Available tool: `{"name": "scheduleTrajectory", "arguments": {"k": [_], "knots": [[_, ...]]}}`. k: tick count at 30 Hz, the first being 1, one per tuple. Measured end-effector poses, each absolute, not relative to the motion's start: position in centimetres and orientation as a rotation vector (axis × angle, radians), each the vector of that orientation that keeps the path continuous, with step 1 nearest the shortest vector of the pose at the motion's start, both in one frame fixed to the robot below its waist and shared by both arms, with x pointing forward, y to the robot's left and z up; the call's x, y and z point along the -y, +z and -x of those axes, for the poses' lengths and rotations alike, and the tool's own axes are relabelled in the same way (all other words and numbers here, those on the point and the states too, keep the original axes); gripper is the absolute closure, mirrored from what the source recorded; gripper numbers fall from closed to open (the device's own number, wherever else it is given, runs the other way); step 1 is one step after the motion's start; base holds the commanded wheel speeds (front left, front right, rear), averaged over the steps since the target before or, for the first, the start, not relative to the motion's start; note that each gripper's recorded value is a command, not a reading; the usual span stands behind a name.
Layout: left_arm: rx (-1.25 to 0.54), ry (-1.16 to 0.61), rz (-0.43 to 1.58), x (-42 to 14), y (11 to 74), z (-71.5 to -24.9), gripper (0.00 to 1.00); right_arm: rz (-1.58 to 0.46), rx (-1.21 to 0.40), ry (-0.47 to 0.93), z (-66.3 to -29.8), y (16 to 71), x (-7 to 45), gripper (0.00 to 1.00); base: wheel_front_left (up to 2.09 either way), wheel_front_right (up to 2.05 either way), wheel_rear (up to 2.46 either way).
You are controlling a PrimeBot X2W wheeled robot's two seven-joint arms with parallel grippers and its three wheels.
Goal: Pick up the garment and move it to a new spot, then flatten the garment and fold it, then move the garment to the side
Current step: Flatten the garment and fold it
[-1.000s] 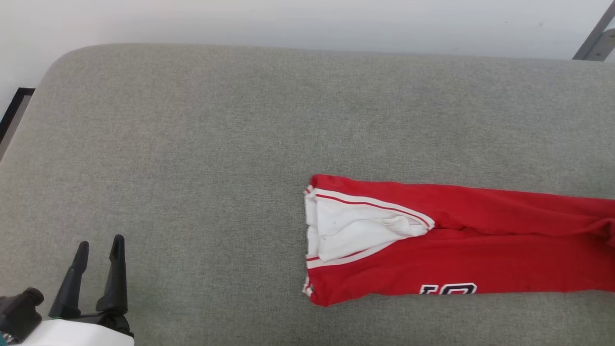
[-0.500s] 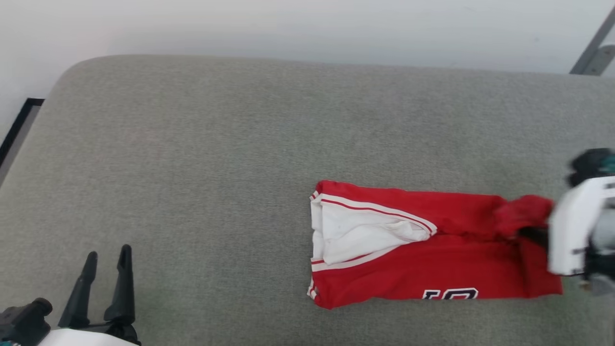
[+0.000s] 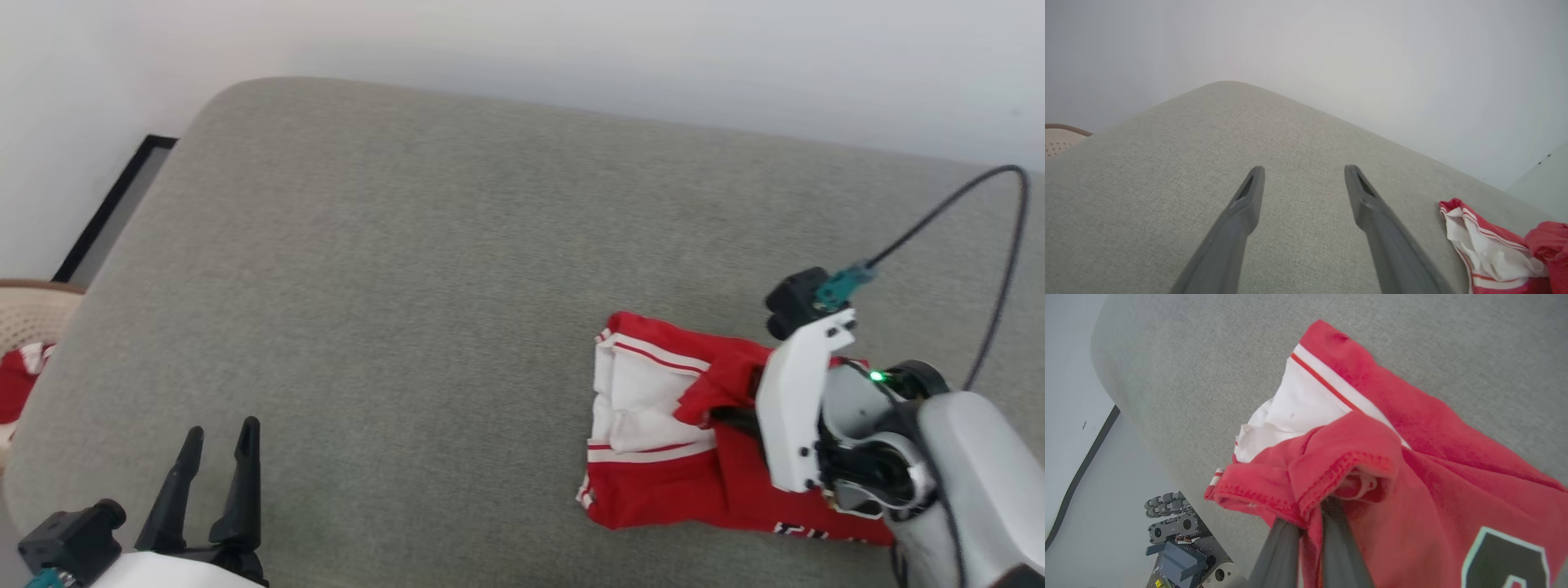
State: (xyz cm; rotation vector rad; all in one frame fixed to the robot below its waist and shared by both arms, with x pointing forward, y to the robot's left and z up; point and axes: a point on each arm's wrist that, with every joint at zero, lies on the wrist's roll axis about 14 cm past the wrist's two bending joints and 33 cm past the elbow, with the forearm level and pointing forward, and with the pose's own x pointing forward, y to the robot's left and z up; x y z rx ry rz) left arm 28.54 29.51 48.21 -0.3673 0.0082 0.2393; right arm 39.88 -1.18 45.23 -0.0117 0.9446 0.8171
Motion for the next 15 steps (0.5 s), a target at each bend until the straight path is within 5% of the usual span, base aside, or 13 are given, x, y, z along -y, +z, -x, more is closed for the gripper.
{"name": "scheduleTrajectory", "arguments": {"k": [7,8,9,15], "knots": [[-0.002,0.273,0.381,-30.1,48.1,-27.6,0.00,0.060,-0.957,0.878,-39.9,44.1,-2.1,0.98,0.00,0.00,0.00],[-0.001,0.277,0.387,-30.2,48.1,-27.6,0.00,0.055,-0.952,0.881,-40.0,44.1,-2.4,0.63,0.00,0.00,0.00],[-0.002,0.278,0.387,-30.2,48.1,-27.6,0.00,0.056,-0.949,0.886,-40.1,44.2,-2.6,0.00,0.00,0.00,0.00],[-0.003,0.266,0.396,-30.0,48.0,-28.0,0.00,0.017,-0.917,0.907,-40.4,45.5,-3.0,0.00,0.00,0.00,0.00]]}}
